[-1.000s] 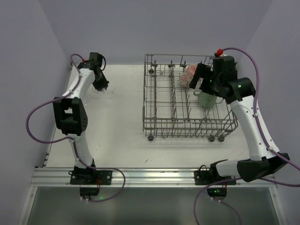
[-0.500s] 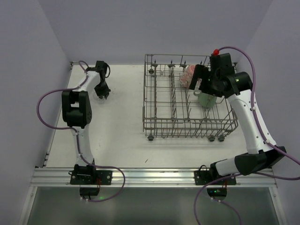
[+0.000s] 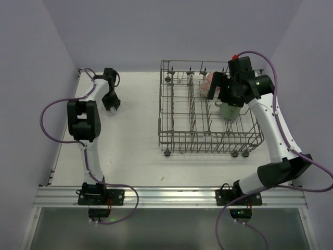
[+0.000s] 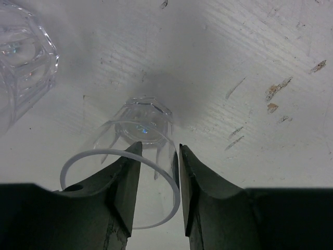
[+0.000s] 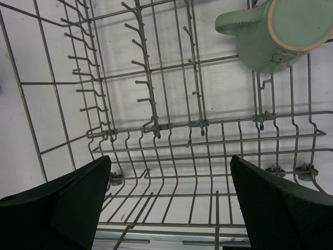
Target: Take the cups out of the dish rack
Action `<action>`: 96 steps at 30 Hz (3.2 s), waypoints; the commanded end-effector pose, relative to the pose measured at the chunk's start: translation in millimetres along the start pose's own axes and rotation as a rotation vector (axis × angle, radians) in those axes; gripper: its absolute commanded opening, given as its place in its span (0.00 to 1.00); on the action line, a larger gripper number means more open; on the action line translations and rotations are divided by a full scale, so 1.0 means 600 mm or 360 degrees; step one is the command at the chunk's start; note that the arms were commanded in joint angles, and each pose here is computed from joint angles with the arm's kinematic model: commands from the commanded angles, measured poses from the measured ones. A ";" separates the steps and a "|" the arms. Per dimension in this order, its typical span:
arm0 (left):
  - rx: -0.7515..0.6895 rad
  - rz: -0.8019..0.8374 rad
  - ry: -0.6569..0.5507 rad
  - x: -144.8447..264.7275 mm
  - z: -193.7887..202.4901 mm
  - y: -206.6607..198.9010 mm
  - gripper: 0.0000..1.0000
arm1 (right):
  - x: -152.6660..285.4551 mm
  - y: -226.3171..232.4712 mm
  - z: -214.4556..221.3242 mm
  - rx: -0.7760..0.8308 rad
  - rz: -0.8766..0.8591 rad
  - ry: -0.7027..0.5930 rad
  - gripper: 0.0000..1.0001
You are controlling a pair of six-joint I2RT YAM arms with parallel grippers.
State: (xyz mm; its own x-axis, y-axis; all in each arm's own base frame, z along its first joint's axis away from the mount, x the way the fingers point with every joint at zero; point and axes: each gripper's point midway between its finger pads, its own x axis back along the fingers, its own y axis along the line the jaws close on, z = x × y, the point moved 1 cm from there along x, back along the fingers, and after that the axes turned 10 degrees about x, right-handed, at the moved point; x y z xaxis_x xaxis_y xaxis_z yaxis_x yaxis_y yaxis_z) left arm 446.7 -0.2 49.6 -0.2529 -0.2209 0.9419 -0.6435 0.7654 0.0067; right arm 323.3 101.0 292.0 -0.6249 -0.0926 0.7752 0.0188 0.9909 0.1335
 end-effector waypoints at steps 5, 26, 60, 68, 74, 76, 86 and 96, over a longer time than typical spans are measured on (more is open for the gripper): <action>0.0020 0.0071 -0.0128 0.054 -0.039 -0.001 0.42 | 0.017 0.013 -0.044 -0.0008 -0.0030 -0.0075 0.99; 0.0040 0.0675 -0.0302 0.255 -0.041 -0.025 0.47 | -0.181 -0.080 -0.177 -0.0388 0.0201 -0.0094 0.99; -0.0147 0.1296 -0.0349 0.365 0.036 -0.042 0.65 | -0.377 -0.071 -0.193 -0.0351 0.0134 -0.0074 0.99; -0.0152 0.1305 -0.0323 0.361 0.039 -0.046 0.65 | -0.406 -0.077 -0.206 -0.0367 0.0163 -0.0119 0.99; -0.0162 0.1298 -0.0323 0.361 0.041 -0.043 0.65 | -0.424 -0.079 -0.194 -0.0374 0.0180 -0.0092 0.99; -0.0164 0.1297 -0.0324 0.360 0.042 -0.042 0.65 | -0.428 -0.081 -0.195 -0.0373 0.0182 -0.0100 0.99; -0.0169 0.1309 -0.0306 0.355 0.047 -0.043 0.65 | -0.440 -0.082 -0.224 -0.0370 0.0182 -0.0202 0.99; -0.0178 0.1315 -0.0297 0.353 0.049 -0.044 0.65 | -0.465 -0.087 -0.212 -0.0330 0.0200 -0.0163 0.99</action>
State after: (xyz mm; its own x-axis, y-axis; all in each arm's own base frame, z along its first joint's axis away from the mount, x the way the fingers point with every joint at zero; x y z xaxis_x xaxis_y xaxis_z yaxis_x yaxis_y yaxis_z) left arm 386.3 -81.5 231.6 -0.7160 0.3183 0.6213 -0.1808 0.7751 -0.6054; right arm 579.9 67.0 131.5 -0.6274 0.0247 0.7783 0.2651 0.9466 0.1836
